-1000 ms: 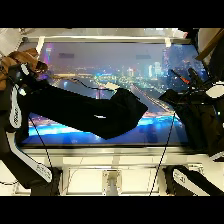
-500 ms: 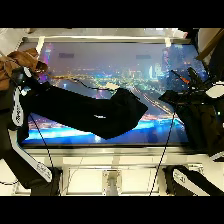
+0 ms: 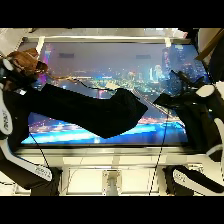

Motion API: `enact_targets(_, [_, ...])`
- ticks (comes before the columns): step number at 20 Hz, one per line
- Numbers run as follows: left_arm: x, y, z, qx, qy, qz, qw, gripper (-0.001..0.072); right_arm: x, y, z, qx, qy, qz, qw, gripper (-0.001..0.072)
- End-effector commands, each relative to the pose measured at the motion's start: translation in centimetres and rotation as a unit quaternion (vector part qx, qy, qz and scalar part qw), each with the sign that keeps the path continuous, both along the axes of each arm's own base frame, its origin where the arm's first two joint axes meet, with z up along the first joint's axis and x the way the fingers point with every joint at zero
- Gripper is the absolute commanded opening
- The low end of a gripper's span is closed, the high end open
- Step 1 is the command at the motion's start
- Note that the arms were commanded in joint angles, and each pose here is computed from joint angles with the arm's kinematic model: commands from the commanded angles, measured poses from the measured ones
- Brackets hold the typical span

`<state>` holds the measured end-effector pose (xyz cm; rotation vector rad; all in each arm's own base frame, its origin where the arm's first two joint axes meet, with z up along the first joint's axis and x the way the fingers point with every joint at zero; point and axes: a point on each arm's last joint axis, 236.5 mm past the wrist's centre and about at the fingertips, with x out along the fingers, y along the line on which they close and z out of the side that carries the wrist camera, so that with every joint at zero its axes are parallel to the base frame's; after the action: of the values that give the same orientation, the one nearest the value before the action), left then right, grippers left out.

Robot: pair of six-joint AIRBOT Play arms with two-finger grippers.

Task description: Fold the clothes and pants, and hang the long-sleeved shirts on hangers.

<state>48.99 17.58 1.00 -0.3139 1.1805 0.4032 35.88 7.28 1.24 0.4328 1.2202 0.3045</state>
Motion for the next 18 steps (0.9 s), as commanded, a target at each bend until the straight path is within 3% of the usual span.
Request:
enact_targets(1, [-2.0,2.0,5.7,0.021,-0.035,0.016,0.999,0.0007,1.5,2.0,-4.9,-0.002,0.029,0.017,0.999,0.0406])
enact_targets(3, [-3.2,2.3,7.7,0.025,-0.043,0.023,0.998,0.0006,2.8,2.4,-7.7,0.013,0.05,-0.001,0.999,0.0449])
enact_targets(13, [-5.8,1.4,9.5,0.02,-0.023,0.018,0.999,0.0006,4.2,3.8,-10.4,0.033,0.058,0.061,0.996,0.0418])
enact_targets(15, [-5.8,1.3,9.5,0.019,-0.022,0.019,0.999,0.0006,2.5,4.4,-10.3,0.042,0.075,0.101,0.991,0.0102])
enact_targets(16, [-5.8,1.3,9.5,0.019,-0.022,0.02,0.999,0.0006,2.0,4.6,-10.1,0.045,0.078,0.114,0.989,0.0025])
enact_targets(18, [-5.9,1.4,9.9,0.021,-0.026,0.02,0.999,0.0006,1.0,4.4,-8.7,0.046,0.087,0.139,0.985,0.0024])
